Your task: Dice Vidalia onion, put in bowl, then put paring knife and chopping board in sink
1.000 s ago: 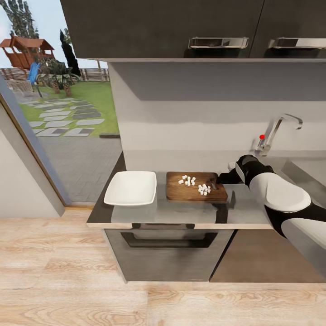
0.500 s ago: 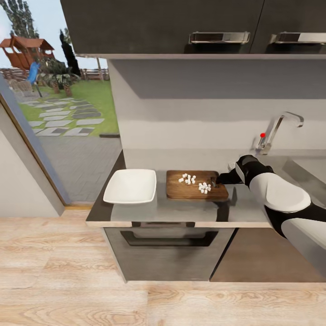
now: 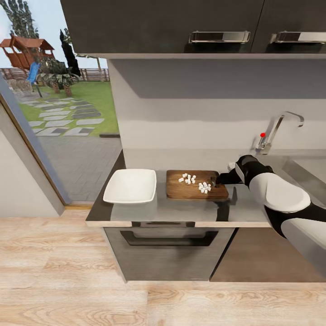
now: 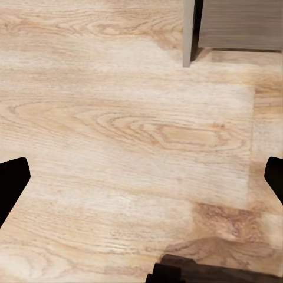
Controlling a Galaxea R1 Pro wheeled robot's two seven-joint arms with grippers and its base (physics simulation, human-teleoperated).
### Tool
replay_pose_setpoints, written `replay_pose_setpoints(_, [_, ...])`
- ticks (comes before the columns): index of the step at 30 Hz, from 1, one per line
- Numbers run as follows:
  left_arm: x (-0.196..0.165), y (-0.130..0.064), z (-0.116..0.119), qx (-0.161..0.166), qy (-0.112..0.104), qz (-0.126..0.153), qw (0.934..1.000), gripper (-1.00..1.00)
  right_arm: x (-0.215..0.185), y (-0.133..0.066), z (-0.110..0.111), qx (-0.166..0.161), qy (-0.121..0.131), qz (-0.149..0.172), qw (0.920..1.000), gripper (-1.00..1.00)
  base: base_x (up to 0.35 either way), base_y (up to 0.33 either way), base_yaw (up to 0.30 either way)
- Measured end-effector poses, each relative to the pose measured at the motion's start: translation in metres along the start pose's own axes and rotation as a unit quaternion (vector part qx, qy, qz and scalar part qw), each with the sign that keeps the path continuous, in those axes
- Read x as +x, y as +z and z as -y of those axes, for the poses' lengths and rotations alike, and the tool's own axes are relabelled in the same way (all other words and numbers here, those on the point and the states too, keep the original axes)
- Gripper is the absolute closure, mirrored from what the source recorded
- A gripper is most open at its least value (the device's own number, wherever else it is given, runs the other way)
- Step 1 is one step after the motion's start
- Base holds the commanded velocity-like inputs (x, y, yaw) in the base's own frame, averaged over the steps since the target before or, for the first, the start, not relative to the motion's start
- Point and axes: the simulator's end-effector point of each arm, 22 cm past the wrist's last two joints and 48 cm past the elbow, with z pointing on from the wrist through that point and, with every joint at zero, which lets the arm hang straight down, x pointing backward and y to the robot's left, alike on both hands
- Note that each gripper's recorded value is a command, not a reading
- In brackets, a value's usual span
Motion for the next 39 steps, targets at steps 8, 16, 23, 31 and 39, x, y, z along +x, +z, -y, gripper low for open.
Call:
replay_pose_setpoints(8, [0.0001, -0.0001, -0.0001, 0.000, 0.000, 0.000, 1.0000, -1.00, -0.0005, -0.0006, 0.0033, 0.005, -0.003, 0.001, 1.0000, 1.00, 0.000, 0.000, 0.000])
replay_pose_setpoints(16, [0.0001, -0.0003, 0.0015, 0.001, 0.000, 0.000, 1.0000, -1.00, -0.0005, -0.0005, 0.0024, 0.005, -0.004, 0.000, 1.0000, 1.00, 0.000, 0.000, 0.000])
replay_pose_setpoints(23, [0.0002, -0.0009, 0.0045, 0.003, -0.002, 0.000, 1.0000, -1.00, -0.0004, -0.0004, 0.0023, 0.003, -0.001, 0.000, 1.0000, 1.00, 0.000, 0.000, 0.000])
replay_pose_setpoints(31, [-0.0002, -0.0008, 0.0038, 0.002, -0.002, 0.000, 1.0000, -1.00, -0.0002, -0.0003, 0.0022, 0.001, 0.002, 0.001, 1.0000, 1.00, 0.000, 0.000, 0.000])
replay_pose_setpoints(39, [-0.0041, -0.0056, 0.0024, 0.002, -0.002, 0.001, 1.0000, -1.00, -0.0033, -0.0054, 0.0033, 0.002, 0.002, 0.000, 1.0000, 1.00, 0.000, 0.000, 0.000])
